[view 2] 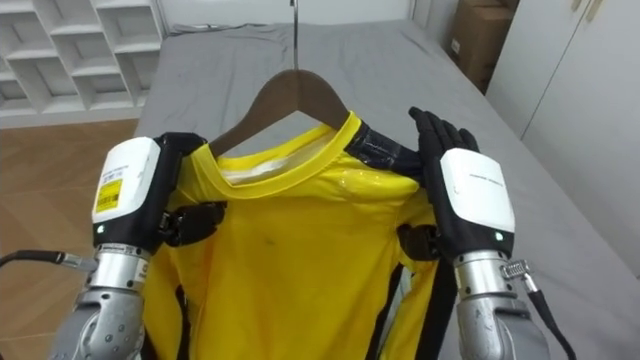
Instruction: Hang clothes
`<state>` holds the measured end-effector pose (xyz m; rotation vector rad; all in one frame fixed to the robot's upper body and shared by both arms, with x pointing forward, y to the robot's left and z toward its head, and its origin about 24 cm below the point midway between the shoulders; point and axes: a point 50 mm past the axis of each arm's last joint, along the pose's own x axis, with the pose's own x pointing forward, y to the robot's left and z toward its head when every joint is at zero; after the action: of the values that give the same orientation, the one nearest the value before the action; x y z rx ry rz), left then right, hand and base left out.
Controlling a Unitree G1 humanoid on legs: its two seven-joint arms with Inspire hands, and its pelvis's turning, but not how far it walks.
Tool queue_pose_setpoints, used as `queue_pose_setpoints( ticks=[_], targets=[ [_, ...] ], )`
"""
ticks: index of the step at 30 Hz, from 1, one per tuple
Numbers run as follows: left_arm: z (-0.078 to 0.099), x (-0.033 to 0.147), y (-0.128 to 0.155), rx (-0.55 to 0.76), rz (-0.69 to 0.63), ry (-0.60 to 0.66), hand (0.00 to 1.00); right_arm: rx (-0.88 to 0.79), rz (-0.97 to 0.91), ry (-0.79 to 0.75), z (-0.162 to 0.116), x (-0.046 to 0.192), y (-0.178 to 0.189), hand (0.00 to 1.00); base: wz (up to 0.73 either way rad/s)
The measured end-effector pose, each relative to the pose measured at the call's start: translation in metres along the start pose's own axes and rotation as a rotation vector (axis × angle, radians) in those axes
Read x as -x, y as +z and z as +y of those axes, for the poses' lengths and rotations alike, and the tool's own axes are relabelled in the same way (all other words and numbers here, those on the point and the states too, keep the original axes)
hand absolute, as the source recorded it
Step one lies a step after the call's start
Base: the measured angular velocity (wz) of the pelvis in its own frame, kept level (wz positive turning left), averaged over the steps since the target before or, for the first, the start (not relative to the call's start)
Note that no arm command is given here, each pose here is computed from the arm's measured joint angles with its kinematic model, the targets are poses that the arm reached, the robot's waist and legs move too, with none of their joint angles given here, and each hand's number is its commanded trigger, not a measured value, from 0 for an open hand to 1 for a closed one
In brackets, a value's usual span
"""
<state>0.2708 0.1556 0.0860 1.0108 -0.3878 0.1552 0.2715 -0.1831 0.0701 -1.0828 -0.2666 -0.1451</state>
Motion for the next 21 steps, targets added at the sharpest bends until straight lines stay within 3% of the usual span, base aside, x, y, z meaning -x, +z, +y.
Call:
queue_pose_setpoints(
  ticks=[21],
  targets=[
    [-0.002, 0.000, 0.013, -0.029, -0.069, -0.033, 1.00, 0.039, -0.023, -0.023, 0.000, -0.006, -0.001, 0.00, 0.01]
  ],
)
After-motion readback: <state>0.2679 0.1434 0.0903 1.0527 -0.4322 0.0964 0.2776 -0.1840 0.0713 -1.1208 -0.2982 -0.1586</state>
